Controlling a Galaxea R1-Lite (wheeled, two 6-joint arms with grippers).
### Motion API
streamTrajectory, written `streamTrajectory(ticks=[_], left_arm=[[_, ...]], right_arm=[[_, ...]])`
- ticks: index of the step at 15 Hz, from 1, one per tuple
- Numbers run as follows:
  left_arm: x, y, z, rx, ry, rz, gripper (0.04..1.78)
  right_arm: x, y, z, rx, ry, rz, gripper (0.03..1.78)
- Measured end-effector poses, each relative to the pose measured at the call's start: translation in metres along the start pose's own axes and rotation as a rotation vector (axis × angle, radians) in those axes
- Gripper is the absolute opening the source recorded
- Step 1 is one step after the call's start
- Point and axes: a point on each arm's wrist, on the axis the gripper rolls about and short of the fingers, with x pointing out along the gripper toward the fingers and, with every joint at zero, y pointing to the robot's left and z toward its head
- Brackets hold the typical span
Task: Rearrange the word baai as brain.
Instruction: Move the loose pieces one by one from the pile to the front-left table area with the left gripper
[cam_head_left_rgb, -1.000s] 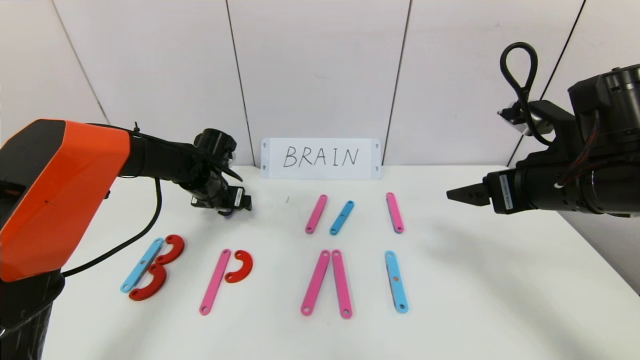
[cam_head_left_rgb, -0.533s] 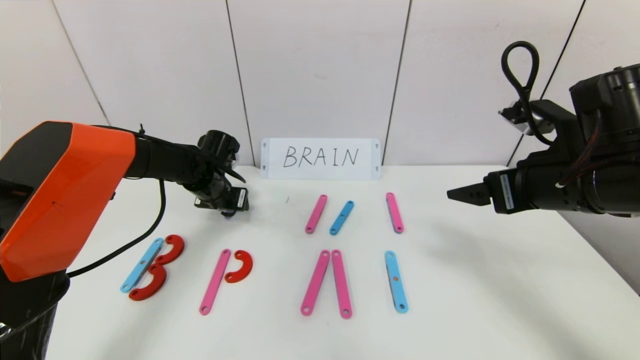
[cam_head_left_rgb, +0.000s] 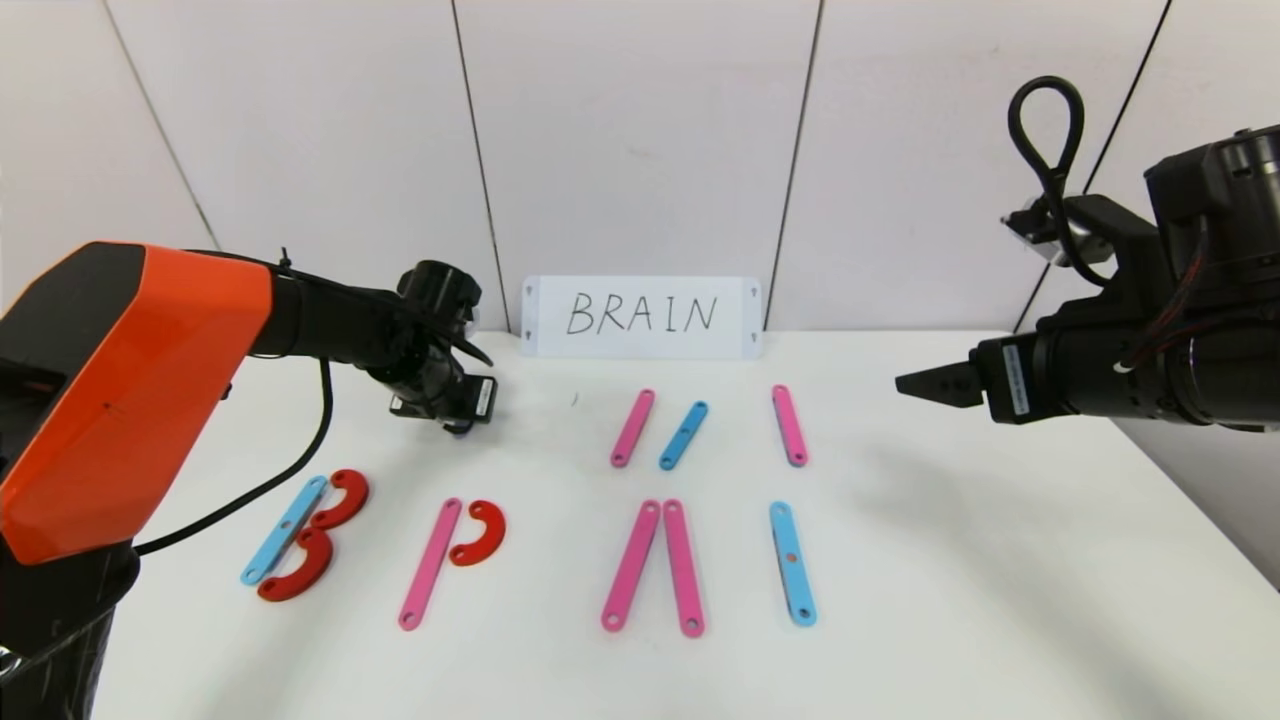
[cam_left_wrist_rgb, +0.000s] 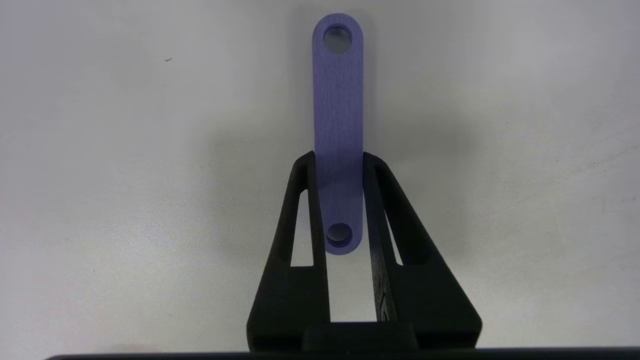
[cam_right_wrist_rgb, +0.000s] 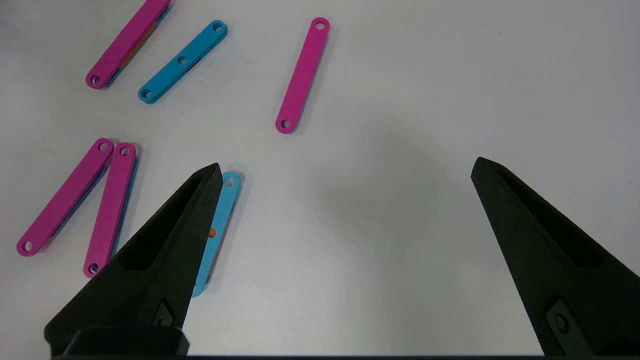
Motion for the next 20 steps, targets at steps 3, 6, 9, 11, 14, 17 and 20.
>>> streamTrajectory(ticks=[3,6,9,11,14,17,20], left_arm=[[-0.004,0.000,0.002,-0.008,-0.012,-0.001,0.27],[-0.016,-0.004,0.005,-0.031,-0.031,-0.010,0.27],[-0.034,-0.010,0.006,-0.073,-0.042,-0.021,0.27],[-0.047,-0.013,0.006,-0.084,-0.034,-0.026,0.27],[-0.064,-0.014,0.004,-0.115,-0.006,-0.027,0.27],[-0.077,-0.015,-0.002,-0.157,0.039,-0.021,0.27],[-0.094,-0.022,-0.008,-0.206,0.079,-0.026,0.27]], right_arm=[[0.000,0.000,0.000,0.001,-0.001,0.000,1.74],[0.000,0.000,0.000,0.000,-0.002,0.001,1.74],[-0.001,0.000,0.000,0.000,-0.002,0.002,1.74],[-0.001,0.000,0.000,0.000,-0.002,0.003,1.74],[-0.001,0.000,0.000,0.000,-0.002,0.003,1.74],[-0.001,0.000,0.000,-0.001,0.000,0.005,1.74],[-0.001,0.001,-0.001,-0.002,0.000,0.006,1.74]])
